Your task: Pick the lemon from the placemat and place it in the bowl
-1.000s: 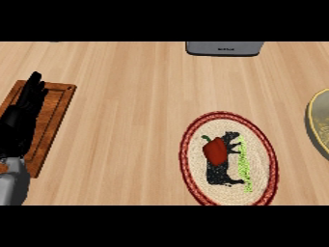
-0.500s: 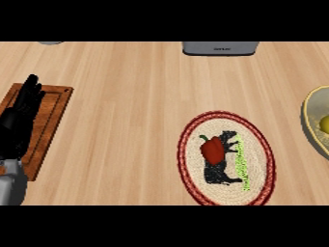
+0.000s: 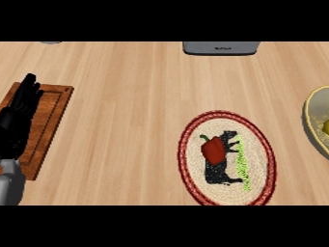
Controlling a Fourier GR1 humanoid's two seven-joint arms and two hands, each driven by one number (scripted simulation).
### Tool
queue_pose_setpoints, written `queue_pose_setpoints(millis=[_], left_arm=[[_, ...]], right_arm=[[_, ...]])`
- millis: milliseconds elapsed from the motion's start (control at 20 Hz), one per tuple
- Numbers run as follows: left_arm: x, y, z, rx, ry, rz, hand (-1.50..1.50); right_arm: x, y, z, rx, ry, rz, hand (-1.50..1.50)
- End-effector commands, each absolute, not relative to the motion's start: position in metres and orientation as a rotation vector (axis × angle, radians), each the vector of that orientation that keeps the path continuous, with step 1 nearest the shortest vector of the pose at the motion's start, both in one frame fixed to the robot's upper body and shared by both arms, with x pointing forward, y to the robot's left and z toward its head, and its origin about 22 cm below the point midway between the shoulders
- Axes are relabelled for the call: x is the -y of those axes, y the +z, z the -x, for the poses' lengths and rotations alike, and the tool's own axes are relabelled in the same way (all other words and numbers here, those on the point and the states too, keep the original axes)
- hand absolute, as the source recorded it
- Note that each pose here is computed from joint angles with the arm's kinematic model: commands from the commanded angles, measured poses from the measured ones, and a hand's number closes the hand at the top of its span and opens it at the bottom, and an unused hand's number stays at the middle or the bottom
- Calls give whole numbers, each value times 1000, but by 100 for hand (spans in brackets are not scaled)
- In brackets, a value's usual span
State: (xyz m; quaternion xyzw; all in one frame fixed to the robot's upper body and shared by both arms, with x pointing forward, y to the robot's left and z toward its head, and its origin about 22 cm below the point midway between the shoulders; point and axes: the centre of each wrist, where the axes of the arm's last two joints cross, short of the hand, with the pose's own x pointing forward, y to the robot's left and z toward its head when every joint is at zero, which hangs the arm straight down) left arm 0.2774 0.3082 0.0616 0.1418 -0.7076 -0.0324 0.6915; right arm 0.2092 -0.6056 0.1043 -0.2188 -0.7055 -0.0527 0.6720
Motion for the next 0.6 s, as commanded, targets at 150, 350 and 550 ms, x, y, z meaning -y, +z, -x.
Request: queue_pose_setpoints(millis=[150, 350, 550], left_arm=[[-322, 66, -279, 1575, -68, -323, 0], [-312, 64, -279, 1582, -70, -321, 0], [-308, 62, -279, 1583, -73, -320, 0]], right_arm=[[643, 126, -135, 1623, -165, 383, -150], [640, 112, -133, 1668, -190, 336, -150], [645, 125, -129, 1698, -182, 300, -150]])
